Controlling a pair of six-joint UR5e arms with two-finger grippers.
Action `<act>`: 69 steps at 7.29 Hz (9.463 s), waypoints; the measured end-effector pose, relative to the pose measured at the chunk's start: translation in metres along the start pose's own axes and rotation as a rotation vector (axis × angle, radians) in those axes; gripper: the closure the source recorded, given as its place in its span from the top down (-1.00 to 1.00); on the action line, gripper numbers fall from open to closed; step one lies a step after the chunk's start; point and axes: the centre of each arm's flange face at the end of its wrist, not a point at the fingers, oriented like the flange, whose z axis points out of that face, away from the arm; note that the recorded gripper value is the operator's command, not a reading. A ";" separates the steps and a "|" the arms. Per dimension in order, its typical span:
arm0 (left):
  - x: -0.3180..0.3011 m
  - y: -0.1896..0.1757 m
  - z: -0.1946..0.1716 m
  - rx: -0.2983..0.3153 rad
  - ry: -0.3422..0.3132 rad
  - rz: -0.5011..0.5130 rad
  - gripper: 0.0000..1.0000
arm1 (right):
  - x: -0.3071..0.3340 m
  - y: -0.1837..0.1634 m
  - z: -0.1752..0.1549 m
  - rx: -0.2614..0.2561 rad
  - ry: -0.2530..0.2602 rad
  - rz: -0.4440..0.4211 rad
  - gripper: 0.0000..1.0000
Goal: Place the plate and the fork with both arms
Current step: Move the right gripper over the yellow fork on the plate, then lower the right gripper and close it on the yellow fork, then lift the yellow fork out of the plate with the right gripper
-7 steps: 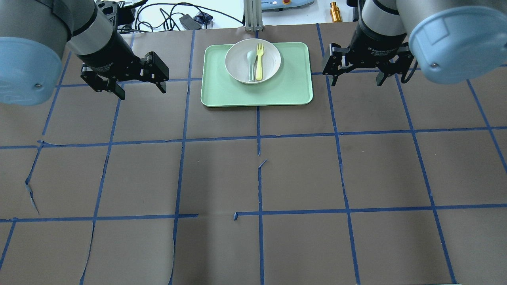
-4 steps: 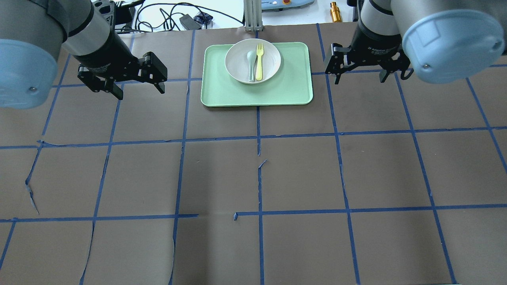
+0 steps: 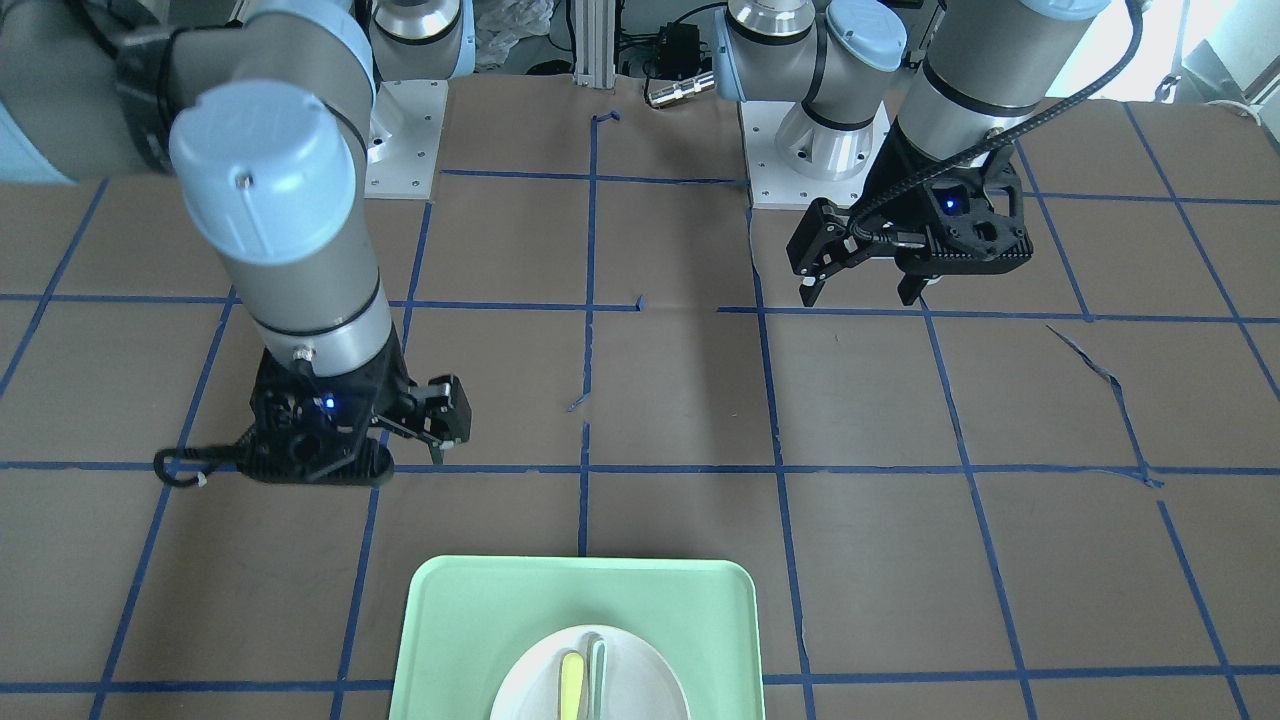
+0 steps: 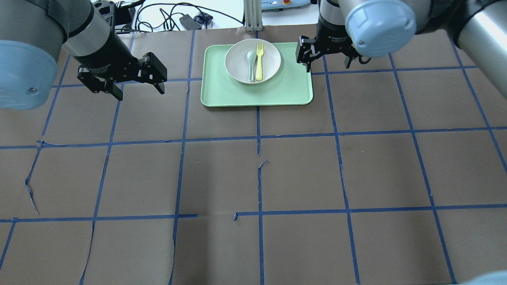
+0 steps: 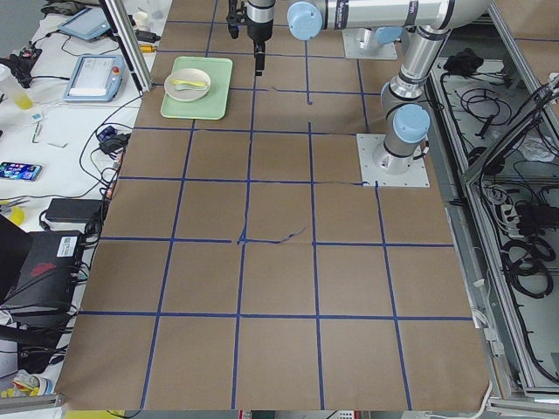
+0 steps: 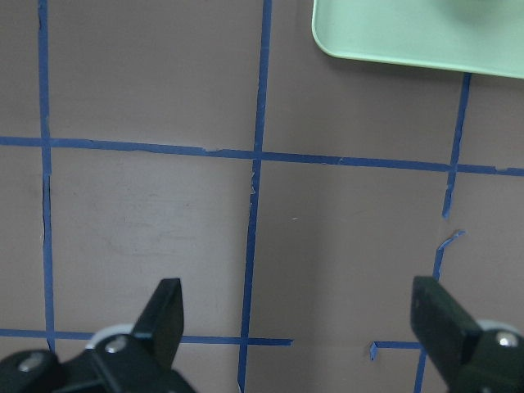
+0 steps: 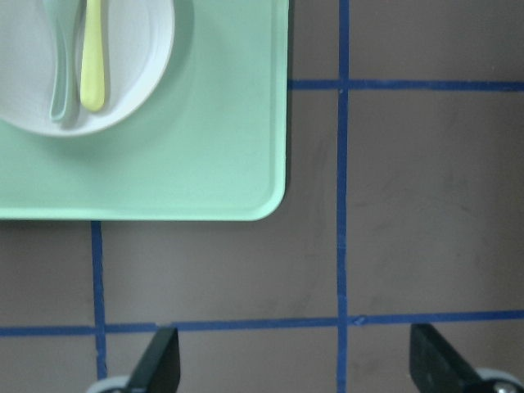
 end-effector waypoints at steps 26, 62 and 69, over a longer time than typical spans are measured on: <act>-0.005 0.001 0.028 -0.051 -0.006 -0.004 1.00 | -0.138 -0.100 0.201 0.098 -0.188 0.086 -0.27; -0.006 -0.002 0.032 -0.054 -0.005 -0.006 1.00 | -0.136 -0.092 0.205 0.104 -0.165 0.137 -0.32; -0.006 -0.002 0.032 -0.054 -0.005 -0.006 1.00 | -0.140 -0.083 0.217 0.088 -0.154 0.133 -0.78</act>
